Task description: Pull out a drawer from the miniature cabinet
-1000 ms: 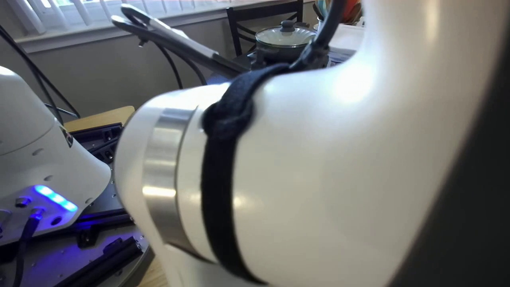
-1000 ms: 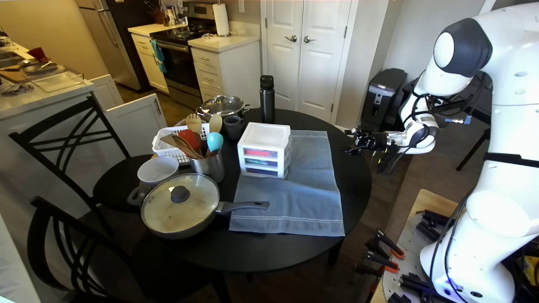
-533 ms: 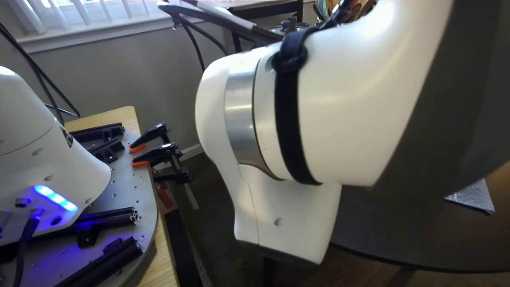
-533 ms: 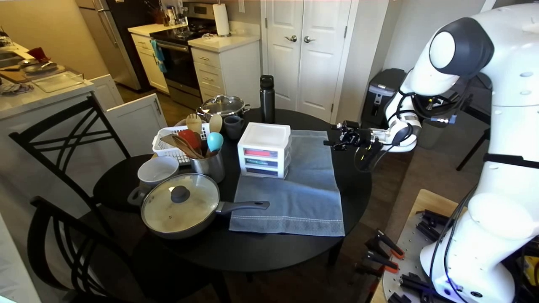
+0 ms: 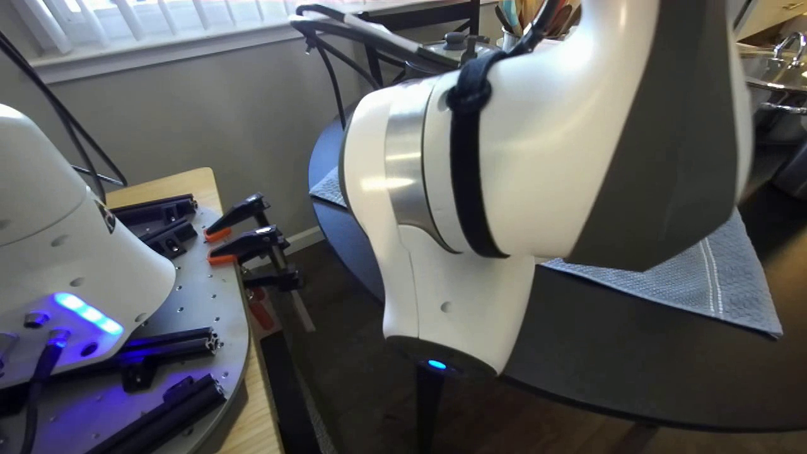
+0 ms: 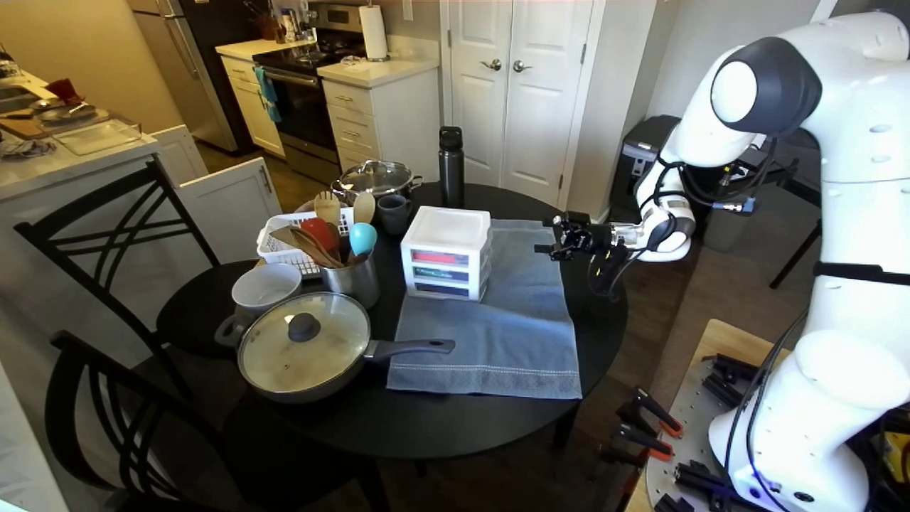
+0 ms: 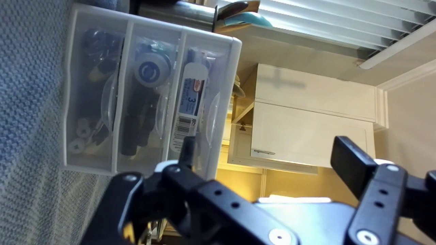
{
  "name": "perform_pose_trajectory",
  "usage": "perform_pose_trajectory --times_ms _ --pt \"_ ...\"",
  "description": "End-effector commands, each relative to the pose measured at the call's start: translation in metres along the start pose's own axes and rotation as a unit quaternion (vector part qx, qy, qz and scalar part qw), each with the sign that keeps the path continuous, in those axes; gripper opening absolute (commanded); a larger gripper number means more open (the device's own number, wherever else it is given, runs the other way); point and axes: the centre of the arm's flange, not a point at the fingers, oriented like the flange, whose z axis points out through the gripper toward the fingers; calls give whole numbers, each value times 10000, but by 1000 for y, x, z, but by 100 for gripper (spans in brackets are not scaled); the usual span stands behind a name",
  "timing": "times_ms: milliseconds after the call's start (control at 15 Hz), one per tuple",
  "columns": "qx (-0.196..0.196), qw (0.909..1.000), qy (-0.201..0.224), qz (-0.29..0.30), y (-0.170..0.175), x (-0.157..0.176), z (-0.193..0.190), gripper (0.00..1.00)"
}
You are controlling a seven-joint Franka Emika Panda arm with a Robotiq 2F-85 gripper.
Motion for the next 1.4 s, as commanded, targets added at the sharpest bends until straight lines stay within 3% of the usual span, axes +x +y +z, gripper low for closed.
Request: perform_pose_trajectory --times_ms 0,1333 --pt "-26 9999 15 106 16 11 14 100" --pt "-14 9999 -98 -26 16 9 13 100"
